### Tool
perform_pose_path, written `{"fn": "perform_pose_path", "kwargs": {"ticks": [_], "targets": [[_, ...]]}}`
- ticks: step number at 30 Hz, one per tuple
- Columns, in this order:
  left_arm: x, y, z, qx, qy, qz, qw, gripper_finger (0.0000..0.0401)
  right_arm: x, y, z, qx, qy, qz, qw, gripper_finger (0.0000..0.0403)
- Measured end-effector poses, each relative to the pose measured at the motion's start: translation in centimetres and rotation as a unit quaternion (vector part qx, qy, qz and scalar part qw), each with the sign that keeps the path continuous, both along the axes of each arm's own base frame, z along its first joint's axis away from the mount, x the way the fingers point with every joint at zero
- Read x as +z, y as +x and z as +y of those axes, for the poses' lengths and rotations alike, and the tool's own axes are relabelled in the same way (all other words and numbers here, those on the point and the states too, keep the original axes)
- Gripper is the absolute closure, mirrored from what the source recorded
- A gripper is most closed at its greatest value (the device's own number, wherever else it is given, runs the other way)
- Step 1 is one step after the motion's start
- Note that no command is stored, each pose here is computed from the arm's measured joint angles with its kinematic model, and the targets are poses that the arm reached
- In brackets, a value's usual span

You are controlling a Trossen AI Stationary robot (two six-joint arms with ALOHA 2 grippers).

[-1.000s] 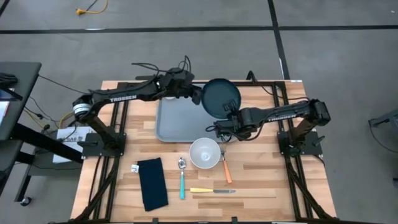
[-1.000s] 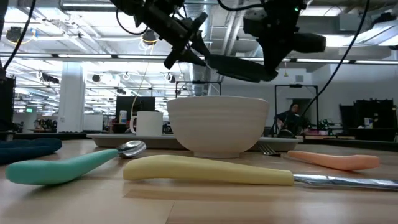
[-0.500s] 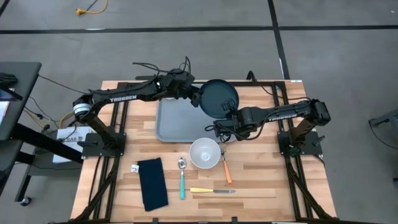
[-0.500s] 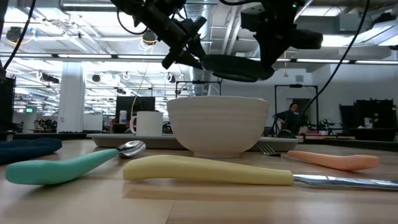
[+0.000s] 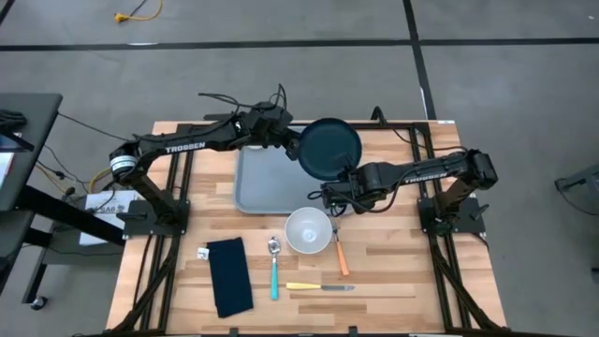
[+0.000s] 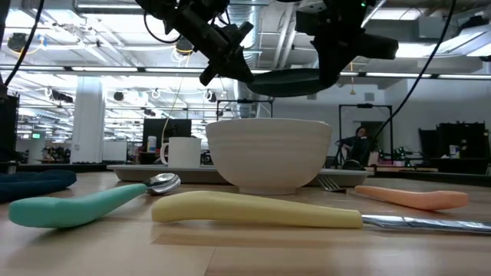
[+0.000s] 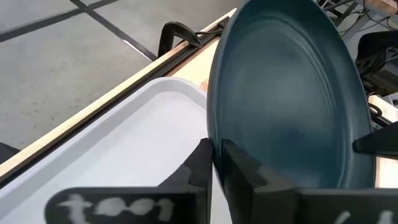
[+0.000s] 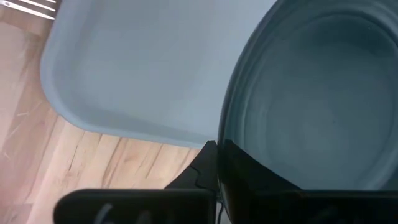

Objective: Set up tray
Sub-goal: Put the green plate on the gray serving tray at the bottom of the white mug

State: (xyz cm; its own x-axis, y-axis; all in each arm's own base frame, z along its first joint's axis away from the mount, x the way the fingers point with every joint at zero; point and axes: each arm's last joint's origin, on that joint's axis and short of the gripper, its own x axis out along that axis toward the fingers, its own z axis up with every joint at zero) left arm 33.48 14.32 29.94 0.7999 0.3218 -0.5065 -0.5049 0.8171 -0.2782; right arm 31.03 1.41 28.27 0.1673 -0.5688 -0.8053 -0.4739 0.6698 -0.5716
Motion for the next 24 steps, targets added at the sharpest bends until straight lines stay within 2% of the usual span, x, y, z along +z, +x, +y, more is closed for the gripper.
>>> {"fn": "perform_pose_path", "kwargs": {"ticks": [15,24], "targets": [[-0.2,-0.1,-0.1,-0.01,-0.007,0.01,1.0,0.0401,0.1,0.1,1.0,0.01,-0.002,-0.014,1.0,0.0352],[-0.5,-0.5,0.2,-0.012,-0.04,0.018,0.999,0.0401,0.1,0.2,1.4,0.006,0.0,-0.027,1.0,0.0299]]}}
